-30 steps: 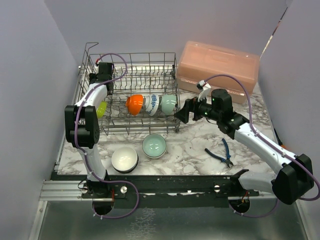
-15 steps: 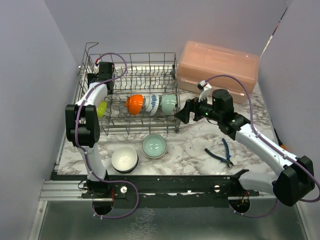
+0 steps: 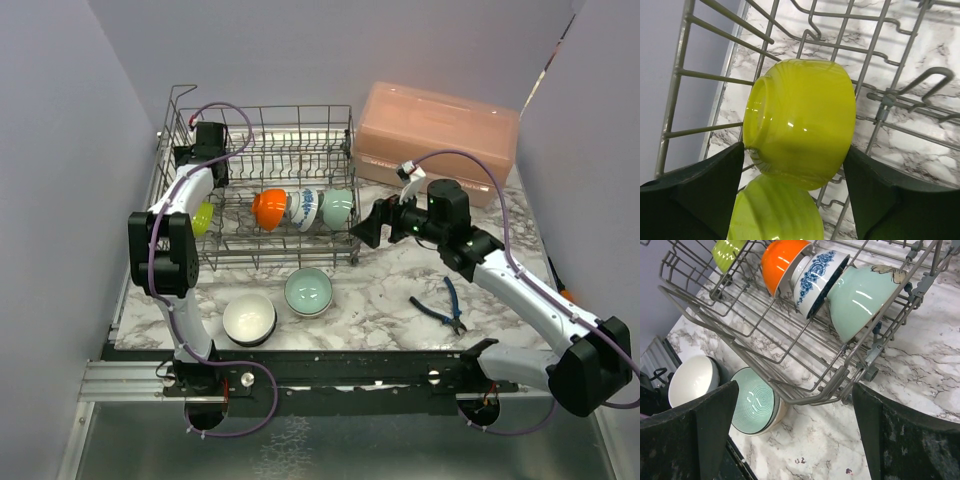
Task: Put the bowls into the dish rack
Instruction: Turn the bowl upside down on the dish rack.
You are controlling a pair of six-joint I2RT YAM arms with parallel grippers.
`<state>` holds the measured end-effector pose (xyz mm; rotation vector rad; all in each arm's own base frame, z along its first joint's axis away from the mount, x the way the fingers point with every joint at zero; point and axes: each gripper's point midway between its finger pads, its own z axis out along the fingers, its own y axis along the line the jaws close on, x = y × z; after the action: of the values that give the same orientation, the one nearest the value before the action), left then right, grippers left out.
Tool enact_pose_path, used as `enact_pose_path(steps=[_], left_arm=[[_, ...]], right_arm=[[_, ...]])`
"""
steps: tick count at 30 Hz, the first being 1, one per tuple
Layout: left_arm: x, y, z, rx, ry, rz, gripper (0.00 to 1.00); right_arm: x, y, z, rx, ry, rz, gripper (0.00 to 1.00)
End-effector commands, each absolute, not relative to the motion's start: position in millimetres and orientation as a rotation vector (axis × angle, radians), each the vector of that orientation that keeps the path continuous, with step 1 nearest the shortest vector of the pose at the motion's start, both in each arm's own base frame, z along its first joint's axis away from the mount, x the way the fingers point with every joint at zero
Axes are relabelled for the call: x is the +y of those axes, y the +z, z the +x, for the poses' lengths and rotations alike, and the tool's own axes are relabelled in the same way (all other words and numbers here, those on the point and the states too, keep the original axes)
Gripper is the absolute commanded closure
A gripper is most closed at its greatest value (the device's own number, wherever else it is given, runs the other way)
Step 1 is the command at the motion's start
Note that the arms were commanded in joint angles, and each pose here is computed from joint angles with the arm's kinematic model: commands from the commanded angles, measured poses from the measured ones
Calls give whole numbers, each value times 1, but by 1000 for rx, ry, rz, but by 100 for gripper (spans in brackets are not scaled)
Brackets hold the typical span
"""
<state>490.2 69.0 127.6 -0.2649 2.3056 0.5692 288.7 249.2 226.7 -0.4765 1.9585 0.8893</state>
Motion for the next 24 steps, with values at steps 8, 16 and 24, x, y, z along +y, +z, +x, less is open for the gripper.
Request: enact_pose_path(steps=[8,16,24], left_arm=[[42,185,499,2195,312,-284,18],[20,207,496,2160,154,-214,15],[-25,247,482,2022,-156,-85,13]], right_arm=[[243,233,284,1954,874,-472,0],[242,234,279,1950,886,-479,0],[243,225,266,1974,930,-501,0]])
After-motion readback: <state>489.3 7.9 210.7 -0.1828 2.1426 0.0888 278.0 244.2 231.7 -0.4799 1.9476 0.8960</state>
